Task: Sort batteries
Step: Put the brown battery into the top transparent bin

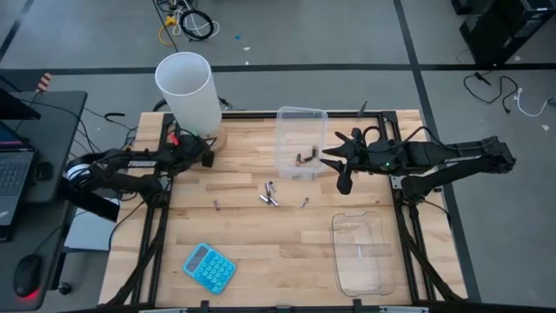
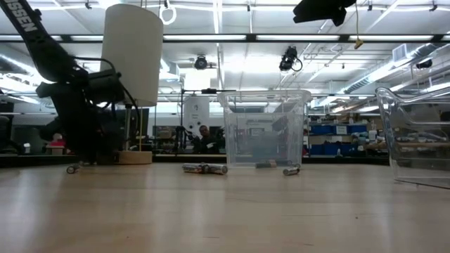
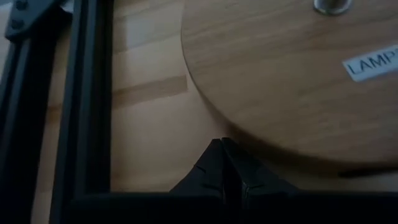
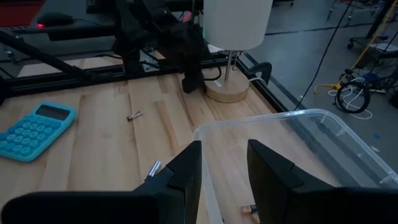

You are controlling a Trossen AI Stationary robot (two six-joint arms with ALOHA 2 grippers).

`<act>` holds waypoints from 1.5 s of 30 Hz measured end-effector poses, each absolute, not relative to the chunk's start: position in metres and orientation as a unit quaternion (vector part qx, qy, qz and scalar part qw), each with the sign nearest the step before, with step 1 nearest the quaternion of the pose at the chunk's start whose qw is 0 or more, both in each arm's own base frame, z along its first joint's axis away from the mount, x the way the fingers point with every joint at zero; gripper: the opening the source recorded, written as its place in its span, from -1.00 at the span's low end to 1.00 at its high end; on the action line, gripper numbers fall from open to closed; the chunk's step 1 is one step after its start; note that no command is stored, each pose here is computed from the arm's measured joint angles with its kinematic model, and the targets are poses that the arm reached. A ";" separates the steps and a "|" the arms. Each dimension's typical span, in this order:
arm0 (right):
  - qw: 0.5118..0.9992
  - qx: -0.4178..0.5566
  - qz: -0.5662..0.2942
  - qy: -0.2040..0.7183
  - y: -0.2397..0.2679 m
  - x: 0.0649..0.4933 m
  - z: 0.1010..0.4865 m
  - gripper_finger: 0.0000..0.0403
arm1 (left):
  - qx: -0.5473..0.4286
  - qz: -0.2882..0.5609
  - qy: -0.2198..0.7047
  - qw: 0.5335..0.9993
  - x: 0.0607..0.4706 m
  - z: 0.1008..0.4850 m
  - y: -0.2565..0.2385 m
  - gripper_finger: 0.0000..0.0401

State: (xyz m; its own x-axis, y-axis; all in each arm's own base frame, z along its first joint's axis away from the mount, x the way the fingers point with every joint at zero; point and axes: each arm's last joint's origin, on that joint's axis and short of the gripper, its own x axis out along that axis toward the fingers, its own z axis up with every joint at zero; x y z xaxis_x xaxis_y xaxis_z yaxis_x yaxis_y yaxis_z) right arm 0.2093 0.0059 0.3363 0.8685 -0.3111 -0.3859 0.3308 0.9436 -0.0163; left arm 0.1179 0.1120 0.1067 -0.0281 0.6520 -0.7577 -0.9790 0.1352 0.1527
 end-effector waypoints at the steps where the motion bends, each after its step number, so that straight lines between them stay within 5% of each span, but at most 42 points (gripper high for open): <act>1: 0.966 0.025 -0.166 0.195 0.006 0.209 0.336 -0.43 | -0.228 0.615 0.366 0.660 0.117 0.108 0.111 -1.00; 17: 0.966 0.016 -0.165 0.200 0.006 0.209 0.336 -0.43 | -0.326 0.660 0.358 0.575 0.113 0.125 0.094 -1.00; 25: 0.966 0.013 -0.163 0.200 0.006 0.209 0.336 -0.43 | -0.280 0.636 0.381 0.610 0.119 0.128 0.090 -0.92; 34: 0.967 0.015 -0.159 0.199 0.008 0.209 0.336 -0.43 | -0.251 0.464 0.429 0.733 0.152 0.175 0.061 -0.84; 45: 0.967 0.017 -0.147 0.208 0.009 0.209 0.334 -0.43 | -0.267 0.326 0.536 0.731 0.152 0.177 0.015 -0.83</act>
